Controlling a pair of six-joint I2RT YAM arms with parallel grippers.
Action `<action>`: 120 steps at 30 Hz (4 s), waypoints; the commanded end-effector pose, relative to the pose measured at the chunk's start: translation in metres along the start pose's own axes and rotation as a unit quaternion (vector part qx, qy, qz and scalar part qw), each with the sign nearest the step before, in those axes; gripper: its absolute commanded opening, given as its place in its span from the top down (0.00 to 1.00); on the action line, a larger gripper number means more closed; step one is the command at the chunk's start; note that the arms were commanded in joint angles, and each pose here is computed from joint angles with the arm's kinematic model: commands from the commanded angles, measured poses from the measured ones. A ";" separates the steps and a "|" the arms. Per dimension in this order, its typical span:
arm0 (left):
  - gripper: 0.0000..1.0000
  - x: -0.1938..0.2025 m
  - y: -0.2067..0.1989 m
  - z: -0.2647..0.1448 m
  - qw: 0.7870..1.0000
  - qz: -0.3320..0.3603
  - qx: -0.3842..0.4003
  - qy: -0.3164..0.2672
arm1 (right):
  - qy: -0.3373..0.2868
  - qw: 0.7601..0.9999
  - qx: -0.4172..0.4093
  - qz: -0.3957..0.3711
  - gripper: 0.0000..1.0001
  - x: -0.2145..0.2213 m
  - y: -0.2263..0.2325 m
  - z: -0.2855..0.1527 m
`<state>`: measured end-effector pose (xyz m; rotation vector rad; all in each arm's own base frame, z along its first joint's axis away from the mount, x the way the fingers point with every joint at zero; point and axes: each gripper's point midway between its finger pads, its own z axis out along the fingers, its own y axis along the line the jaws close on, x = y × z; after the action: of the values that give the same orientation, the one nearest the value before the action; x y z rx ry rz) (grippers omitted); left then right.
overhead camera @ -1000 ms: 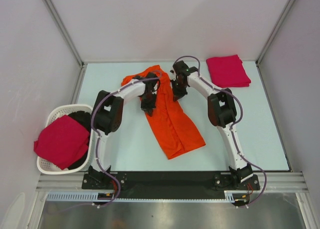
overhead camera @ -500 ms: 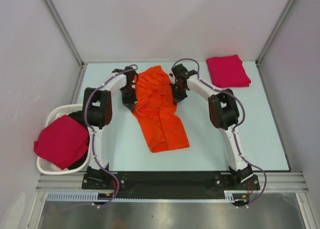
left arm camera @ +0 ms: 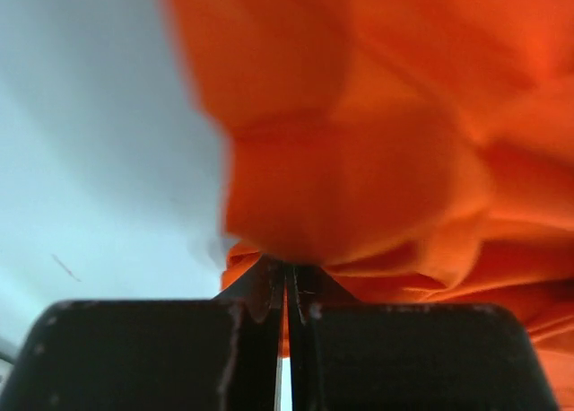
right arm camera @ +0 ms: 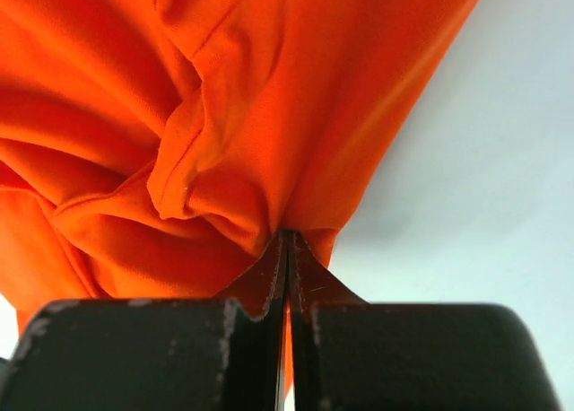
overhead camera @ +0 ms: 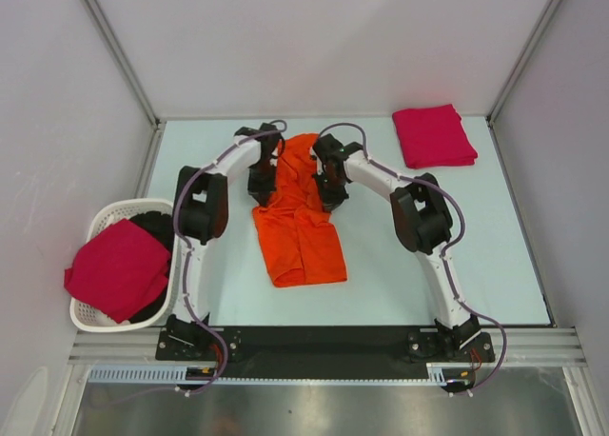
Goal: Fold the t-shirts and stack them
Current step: Rotate the tshirt 90 degrees
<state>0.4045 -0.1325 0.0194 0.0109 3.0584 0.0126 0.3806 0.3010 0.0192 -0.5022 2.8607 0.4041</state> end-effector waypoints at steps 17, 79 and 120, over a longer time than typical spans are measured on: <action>0.80 0.050 -0.013 -0.152 0.983 0.045 0.053 -0.167 | -0.170 0.985 -0.012 0.015 0.73 -0.059 0.024 -0.173; 1.00 0.299 -0.016 -0.014 0.974 0.173 -0.018 0.146 | 0.274 0.957 -0.088 -0.035 1.00 0.230 0.060 -0.050; 0.02 -0.064 -0.007 -0.182 0.914 -0.118 0.316 -0.226 | -0.096 0.938 -0.281 0.176 0.54 -0.115 -0.081 -0.115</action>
<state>0.4121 -0.1445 0.1908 -0.2165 2.5607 -0.7171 0.4689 0.2131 0.1294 -0.0178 2.6857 1.1471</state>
